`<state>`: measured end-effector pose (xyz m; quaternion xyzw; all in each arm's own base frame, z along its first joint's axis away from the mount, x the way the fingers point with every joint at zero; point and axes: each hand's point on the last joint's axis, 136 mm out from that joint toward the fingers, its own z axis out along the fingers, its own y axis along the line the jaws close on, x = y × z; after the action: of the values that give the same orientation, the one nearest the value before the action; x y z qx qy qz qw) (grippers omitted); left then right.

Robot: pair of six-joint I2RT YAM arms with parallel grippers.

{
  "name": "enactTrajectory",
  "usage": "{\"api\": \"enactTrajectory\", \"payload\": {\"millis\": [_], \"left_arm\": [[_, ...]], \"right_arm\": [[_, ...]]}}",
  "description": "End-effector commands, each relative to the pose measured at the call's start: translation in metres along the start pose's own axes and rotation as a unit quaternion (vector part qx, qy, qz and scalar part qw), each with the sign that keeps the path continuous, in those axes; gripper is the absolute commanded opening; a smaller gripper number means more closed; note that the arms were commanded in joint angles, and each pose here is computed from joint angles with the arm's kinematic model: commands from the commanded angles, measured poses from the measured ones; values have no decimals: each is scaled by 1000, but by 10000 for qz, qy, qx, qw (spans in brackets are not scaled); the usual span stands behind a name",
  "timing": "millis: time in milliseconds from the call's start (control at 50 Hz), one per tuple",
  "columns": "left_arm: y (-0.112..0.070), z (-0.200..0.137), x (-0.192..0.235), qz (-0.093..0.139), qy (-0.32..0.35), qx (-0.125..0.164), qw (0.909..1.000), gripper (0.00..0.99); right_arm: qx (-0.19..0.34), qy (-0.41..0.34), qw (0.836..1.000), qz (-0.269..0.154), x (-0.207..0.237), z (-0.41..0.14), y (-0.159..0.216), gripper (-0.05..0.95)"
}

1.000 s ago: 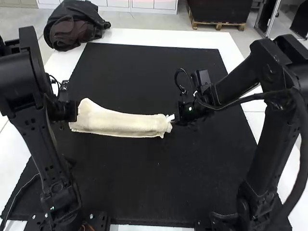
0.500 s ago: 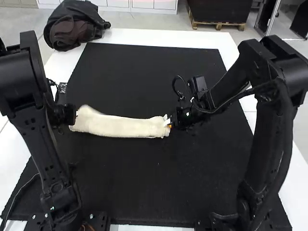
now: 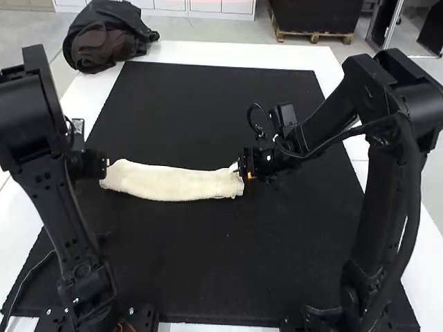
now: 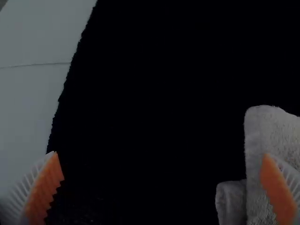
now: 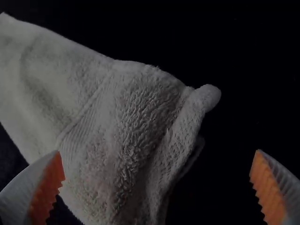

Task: Fold the towel.

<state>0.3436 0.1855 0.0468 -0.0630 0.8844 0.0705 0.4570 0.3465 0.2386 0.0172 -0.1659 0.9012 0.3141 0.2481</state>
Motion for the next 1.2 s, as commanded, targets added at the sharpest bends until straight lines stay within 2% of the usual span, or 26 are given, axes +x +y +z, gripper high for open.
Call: {"api": "enactTrajectory", "payload": {"millis": [0, 60, 180, 740, 1020, 1120, 1180], "left_arm": [[9, -6, -25, -62, -306, -131, 9994, 970], [10, -8, -28, -152, -335, -137, 9992, 970], [10, -10, -31, -175, -333, -143, 9992, 970], [11, -22, -40, -170, -377, -185, 9990, 970], [11, -30, -47, -148, -446, -213, 9987, 970], [11, -34, -51, -127, -501, -231, 9984, 970], [11, -36, -54, -115, -535, -242, 9982, 970]], "right_arm": [[-90, -216, 9997, -56, -18, -7, 8, 908], [-83, -189, 9998, -42, -17, -6, 7, 908], [-69, -130, 9999, -11, -13, -2, 4, 908], [-215, 202, 9994, -166, 7, 19, 25, 907], [-196, 276, 9993, -167, 14, 27, 25, 900], [-194, 358, 9990, -163, 19, 32, 23, 756], [-201, 429, 9988, -159, 24, 36, 22, 503]]}}
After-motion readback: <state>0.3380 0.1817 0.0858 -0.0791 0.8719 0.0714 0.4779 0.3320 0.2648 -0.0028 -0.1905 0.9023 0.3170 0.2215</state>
